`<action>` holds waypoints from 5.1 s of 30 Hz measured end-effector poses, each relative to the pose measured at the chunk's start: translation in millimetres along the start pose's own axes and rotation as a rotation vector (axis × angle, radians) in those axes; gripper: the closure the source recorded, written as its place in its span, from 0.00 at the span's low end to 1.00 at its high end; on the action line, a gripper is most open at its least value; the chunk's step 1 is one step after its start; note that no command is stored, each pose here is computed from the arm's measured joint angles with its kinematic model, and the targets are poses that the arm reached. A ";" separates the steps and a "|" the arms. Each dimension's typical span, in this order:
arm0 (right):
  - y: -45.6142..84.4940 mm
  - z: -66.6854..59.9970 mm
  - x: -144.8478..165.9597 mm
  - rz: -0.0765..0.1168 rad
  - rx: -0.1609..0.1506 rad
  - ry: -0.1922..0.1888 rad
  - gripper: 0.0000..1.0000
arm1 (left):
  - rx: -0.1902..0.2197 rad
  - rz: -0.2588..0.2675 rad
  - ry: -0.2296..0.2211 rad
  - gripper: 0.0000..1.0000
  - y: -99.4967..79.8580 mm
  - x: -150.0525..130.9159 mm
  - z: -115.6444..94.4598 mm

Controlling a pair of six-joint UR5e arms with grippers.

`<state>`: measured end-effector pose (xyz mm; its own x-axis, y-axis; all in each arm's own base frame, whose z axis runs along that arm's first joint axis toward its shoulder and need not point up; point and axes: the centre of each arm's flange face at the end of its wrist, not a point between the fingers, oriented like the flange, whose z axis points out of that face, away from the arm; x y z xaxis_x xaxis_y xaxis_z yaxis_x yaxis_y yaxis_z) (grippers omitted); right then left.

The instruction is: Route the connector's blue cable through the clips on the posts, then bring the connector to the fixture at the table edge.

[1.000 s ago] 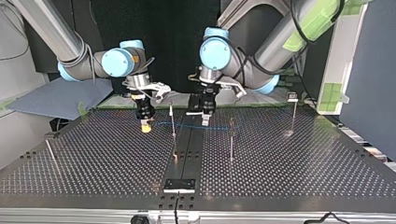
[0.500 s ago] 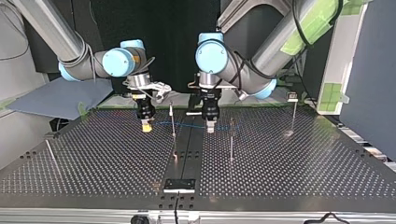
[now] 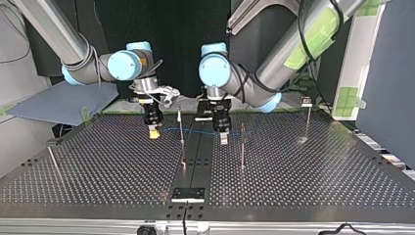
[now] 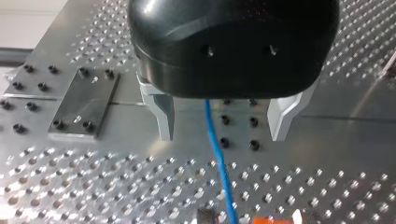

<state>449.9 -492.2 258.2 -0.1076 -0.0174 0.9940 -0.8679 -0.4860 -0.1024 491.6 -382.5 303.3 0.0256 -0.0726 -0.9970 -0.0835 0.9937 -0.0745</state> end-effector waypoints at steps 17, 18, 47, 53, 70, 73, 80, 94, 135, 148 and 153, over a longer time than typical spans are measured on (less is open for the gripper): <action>-1.8 -1.2 -1.1 -0.003 0.002 -0.008 1.00 | 0.046 -0.003 0.000 0.39 -4.8 -1.1 1.2; -1.7 -1.2 -1.1 -0.003 0.002 -0.008 1.00 | 0.043 -0.001 0.000 0.39 -4.7 -1.2 1.2; -0.7 -6.3 -6.4 -0.008 -0.007 -0.049 1.00 | 0.027 0.018 0.006 0.92 0.0 20.6 -13.4; 0.7 -11.3 -13.3 -0.010 -0.014 -0.071 1.00 | 0.038 0.023 0.010 0.90 -2.0 26.2 -19.1; 6.0 -36.3 -43.1 -0.025 -0.055 -0.153 1.00 | 0.061 0.031 0.025 0.98 1.5 56.6 -43.2; 6.0 -40.0 -47.1 -0.027 -0.058 -0.163 1.00 | 0.064 0.029 0.023 0.98 0.5 57.2 -44.5; 3.1 -45.1 -52.2 -0.029 -0.058 -0.173 1.00 | 0.069 0.031 0.025 0.98 1.0 62.9 -49.9; 1.4 -59.4 -67.9 -0.032 -0.055 -0.198 1.00 | 0.092 0.054 0.043 0.98 2.7 94.1 -67.3; 44.2 -79.6 -101.2 -0.023 -0.124 -0.155 1.00 | 0.155 0.092 0.101 0.98 -17.9 179.6 -75.5; 63.3 -74.7 -103.5 -0.011 -0.137 -0.154 1.00 | 0.181 0.081 0.108 0.98 -28.0 189.1 -70.0; 69.2 -73.5 -105.4 -0.010 -0.139 -0.157 1.00 | 0.182 0.072 0.112 0.98 -32.1 195.5 -68.1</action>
<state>365.6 -459.7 143.6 -0.0317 -0.1545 0.9875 -0.9284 -0.3615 -0.0863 431.5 -434.5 109.5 -0.0852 0.0001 -0.9964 0.1006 0.9949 -0.0085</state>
